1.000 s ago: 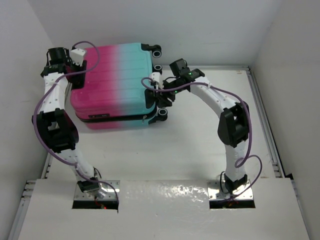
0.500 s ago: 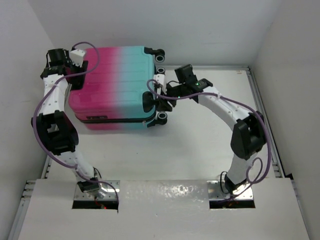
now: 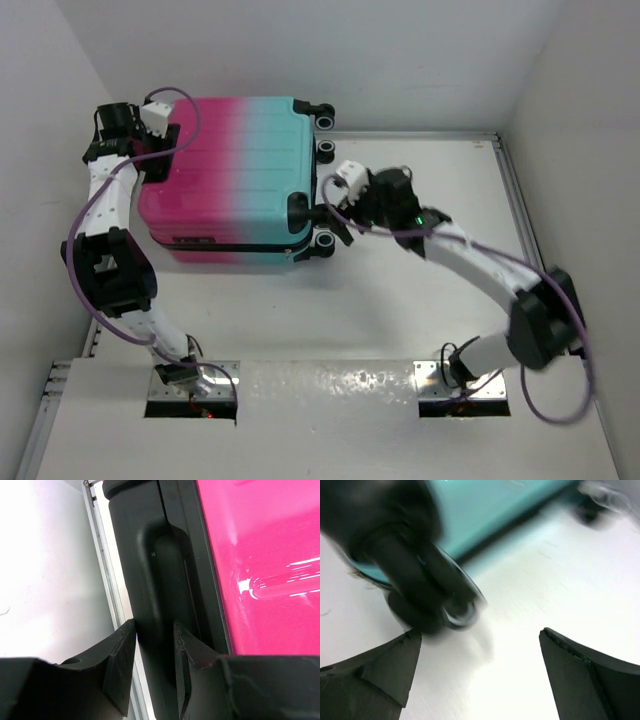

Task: Pack the luggage

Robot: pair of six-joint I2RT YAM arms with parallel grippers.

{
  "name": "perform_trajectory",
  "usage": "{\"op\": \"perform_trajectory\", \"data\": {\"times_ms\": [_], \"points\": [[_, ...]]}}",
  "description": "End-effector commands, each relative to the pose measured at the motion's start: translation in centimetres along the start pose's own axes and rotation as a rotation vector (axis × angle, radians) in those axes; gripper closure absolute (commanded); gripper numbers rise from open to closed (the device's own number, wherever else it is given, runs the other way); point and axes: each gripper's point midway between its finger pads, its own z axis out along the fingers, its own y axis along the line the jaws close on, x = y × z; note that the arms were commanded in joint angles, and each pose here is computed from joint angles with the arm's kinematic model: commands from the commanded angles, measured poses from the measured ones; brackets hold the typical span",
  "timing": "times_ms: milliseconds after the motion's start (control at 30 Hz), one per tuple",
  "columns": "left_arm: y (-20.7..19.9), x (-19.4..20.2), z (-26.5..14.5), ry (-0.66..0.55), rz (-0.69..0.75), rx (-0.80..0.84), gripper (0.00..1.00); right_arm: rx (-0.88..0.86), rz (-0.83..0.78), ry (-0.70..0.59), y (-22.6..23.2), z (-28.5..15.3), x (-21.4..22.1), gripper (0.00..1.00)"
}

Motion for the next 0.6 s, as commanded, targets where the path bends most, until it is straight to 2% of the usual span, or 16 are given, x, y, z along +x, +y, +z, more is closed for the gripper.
{"op": "perform_trajectory", "data": {"times_ms": [0, 33, 100, 167, 233, 300, 333, 367, 433, 567], "points": [[-1.7, 3.3, -2.4, 0.119, -0.063, 0.048, 1.00, 0.580, 0.245, -0.379, -4.5, -8.8, -5.2, 0.01], [-1.6, 3.4, -2.5, 0.122, -0.074, 0.043, 1.00, 0.646, 0.281, -0.347, -3.7, -8.8, -1.3, 0.01], [-1.5, 3.6, -2.6, 0.128, -0.087, 0.036, 1.00, 0.780, 0.341, -0.367, -1.6, -10.3, 0.3, 0.01], [-1.7, 3.9, -2.9, 0.135, -0.103, 0.038, 1.00, 0.766, 0.312, -0.293, 2.4, -8.8, 2.2, 0.01], [-2.0, 3.9, -3.2, 0.130, -0.108, 0.045, 1.00, 0.827, 0.262, -0.209, 4.2, -7.5, 4.4, 0.03], [-2.1, 3.9, -3.3, 0.123, -0.118, 0.042, 1.00, 0.788, 0.246, -0.257, 7.2, -5.4, 3.5, 0.11], [-2.0, 3.8, -3.3, 0.120, -0.123, 0.038, 1.00, 0.762, 0.252, -0.283, 8.2, -4.6, 2.8, 0.17], [-2.0, 3.7, -3.3, 0.111, -0.126, 0.035, 1.00, 0.726, 0.243, -0.297, 9.5, -3.7, 2.2, 0.28], [-2.1, 3.4, -3.3, 0.099, -0.139, 0.040, 1.00, 0.662, 0.277, -0.347, 10.9, -1.9, -0.2, 0.29], [-1.8, 2.3, -3.4, 0.057, -0.156, 0.032, 1.00, 0.555, 0.334, -0.364, 13.3, 2.2, -0.5, 0.28]]}}
